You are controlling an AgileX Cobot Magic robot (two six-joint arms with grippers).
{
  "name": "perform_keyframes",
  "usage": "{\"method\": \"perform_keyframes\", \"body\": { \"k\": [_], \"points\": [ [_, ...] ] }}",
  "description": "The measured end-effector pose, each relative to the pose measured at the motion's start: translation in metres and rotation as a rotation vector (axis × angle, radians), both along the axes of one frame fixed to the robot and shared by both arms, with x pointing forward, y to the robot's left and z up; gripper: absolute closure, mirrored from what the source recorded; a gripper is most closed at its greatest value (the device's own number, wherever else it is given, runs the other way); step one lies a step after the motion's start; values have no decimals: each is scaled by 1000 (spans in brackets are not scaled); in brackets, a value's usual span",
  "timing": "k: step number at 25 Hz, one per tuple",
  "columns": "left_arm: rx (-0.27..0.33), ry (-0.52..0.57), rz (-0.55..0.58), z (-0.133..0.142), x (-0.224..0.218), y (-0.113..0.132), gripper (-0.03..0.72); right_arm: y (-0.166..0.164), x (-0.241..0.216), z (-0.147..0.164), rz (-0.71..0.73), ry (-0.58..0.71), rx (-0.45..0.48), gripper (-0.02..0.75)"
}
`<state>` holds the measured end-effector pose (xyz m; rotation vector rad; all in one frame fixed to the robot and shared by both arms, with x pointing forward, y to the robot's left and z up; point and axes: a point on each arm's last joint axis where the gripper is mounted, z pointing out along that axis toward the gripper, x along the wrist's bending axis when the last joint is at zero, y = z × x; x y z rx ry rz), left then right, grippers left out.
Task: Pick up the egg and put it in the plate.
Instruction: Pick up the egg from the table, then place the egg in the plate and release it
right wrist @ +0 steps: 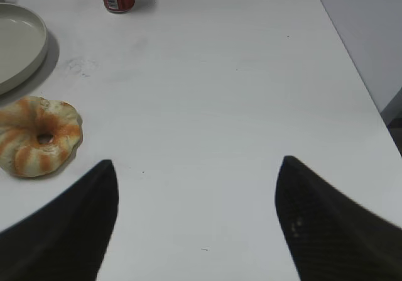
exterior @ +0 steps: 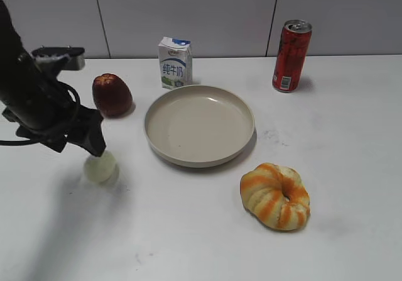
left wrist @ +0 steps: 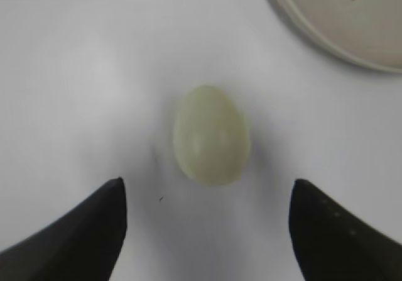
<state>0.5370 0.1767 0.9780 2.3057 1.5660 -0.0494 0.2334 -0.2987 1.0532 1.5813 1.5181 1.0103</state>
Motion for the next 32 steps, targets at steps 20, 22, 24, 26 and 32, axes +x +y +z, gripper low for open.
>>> {"method": "perform_keyframes", "body": {
  "k": [20,22,24,26,32],
  "points": [
    [14,99,56,-74,19,-15,239,0,0,0,0,0,0,150],
    [12,106,55,-73,19,-15,239,0,0,0,0,0,0,150],
    [13,127,49,-73,17,-15,239,0,0,0,0,0,0,150],
    [14,146,41,-71,15,-15,239,0,0,0,0,0,0,150],
    [-56,97,32,-32,22,-23,239,0,0,0,0,0,0,150]
  ]
}}
